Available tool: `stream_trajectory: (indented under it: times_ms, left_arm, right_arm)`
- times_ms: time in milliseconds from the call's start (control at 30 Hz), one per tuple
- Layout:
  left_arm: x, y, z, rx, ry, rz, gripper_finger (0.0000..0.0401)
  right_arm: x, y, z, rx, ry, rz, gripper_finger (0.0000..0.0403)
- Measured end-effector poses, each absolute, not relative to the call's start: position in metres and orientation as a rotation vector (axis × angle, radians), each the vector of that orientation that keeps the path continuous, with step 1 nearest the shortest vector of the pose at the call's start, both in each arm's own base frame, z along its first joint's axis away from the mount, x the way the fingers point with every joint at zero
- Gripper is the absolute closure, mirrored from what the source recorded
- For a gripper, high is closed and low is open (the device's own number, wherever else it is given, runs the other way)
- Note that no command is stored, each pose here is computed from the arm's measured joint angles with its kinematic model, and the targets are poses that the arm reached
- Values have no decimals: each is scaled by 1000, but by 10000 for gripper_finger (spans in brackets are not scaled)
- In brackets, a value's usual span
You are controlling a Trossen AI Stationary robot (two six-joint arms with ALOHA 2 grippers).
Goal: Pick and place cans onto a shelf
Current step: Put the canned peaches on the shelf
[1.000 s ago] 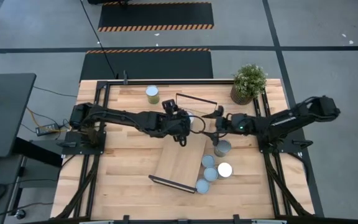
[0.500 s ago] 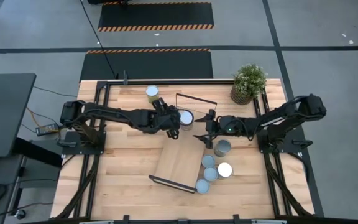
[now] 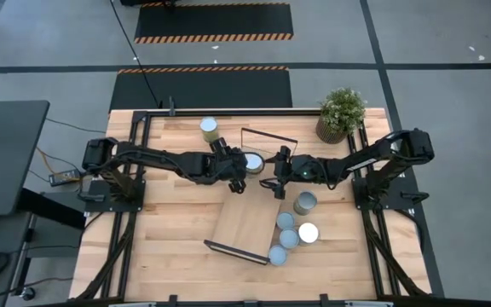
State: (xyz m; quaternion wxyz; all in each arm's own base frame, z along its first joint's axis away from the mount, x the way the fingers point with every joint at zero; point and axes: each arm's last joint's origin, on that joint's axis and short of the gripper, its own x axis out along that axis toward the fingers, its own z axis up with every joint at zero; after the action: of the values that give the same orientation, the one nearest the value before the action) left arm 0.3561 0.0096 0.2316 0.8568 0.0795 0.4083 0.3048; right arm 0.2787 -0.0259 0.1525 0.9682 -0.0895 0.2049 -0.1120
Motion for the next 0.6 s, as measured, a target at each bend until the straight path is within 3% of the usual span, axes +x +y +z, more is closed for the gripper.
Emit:
stream_trajectory:
  times_ms: [333, 600]
  left_arm:
    - [352, 7, 229, 190, 899, 661, 168]
    - [352, 4, 228, 176, 930, 567, 168]
  right_arm:
    - [279, -32, 158, -197, 373, -319, 54]
    - [280, -36, 161, -231, 343, -364, 54]
